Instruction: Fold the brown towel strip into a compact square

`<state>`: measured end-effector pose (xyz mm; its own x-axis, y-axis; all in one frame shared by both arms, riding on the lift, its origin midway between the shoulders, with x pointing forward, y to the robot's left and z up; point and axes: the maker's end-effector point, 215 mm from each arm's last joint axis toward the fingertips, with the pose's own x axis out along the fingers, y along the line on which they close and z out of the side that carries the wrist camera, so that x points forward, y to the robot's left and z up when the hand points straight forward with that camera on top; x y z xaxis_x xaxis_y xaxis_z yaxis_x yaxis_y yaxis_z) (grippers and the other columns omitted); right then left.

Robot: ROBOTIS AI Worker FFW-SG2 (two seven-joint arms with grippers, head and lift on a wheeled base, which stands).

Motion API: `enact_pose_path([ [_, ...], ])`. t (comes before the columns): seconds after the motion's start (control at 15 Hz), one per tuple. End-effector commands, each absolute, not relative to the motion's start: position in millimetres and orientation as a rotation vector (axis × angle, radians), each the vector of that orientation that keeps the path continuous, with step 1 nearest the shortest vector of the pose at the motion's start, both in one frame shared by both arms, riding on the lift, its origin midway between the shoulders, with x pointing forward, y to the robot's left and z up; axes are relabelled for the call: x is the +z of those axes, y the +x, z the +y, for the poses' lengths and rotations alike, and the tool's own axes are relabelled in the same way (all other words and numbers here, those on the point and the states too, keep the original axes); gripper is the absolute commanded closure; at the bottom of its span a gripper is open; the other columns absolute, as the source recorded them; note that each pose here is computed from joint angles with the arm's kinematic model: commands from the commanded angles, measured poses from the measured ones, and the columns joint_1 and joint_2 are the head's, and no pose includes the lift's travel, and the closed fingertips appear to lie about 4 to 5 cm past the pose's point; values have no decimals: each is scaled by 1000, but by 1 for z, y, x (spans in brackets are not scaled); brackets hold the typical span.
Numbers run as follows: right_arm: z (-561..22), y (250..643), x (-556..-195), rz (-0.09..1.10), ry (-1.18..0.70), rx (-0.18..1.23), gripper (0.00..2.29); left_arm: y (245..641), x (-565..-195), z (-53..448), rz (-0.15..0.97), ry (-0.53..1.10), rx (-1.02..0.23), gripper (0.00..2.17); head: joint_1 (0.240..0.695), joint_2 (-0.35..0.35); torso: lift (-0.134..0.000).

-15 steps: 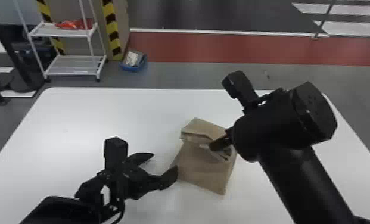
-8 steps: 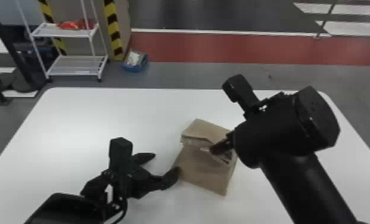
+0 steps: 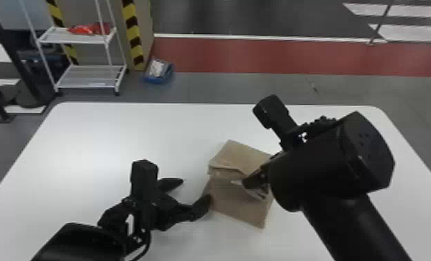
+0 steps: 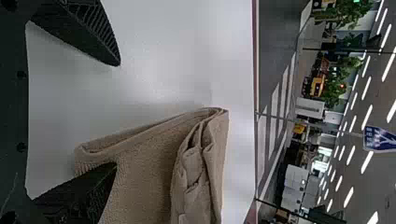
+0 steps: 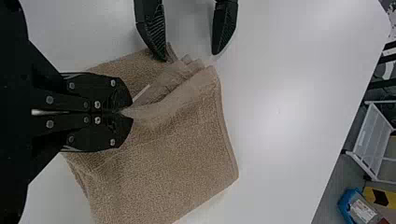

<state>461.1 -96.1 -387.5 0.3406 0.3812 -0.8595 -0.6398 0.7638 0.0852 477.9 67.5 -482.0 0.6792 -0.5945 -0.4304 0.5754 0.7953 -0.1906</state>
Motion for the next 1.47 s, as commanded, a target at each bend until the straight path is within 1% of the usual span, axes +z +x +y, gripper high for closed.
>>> enact_pose_path([
  [0.0, -94, 459, -391, 1024, -316, 689, 1352, 479, -481, 68, 496, -40, -657, 66, 695, -35, -124],
  [0.2, -93, 455, -397, 1022, -373, 701, 1352, 480, -481, 68, 496, -38, -652, 66, 695, -31, -124],
  [0.53, -95, 450, -400, 1013, -406, 717, 1352, 483, -481, 69, 495, -35, -650, 66, 695, -33, -124],
  [0.8, -87, 447, -392, 986, -412, 737, 1352, 482, -483, 69, 503, -36, -651, 66, 695, -28, -124],
  [1.13, -91, 438, -405, 1008, -457, 739, 1355, 482, -483, 69, 504, -36, -649, 66, 695, -21, -124],
  [1.4, -97, 429, -415, 1030, -471, 735, 1352, 481, -484, 68, 510, -39, -649, 66, 695, -33, -124],
])
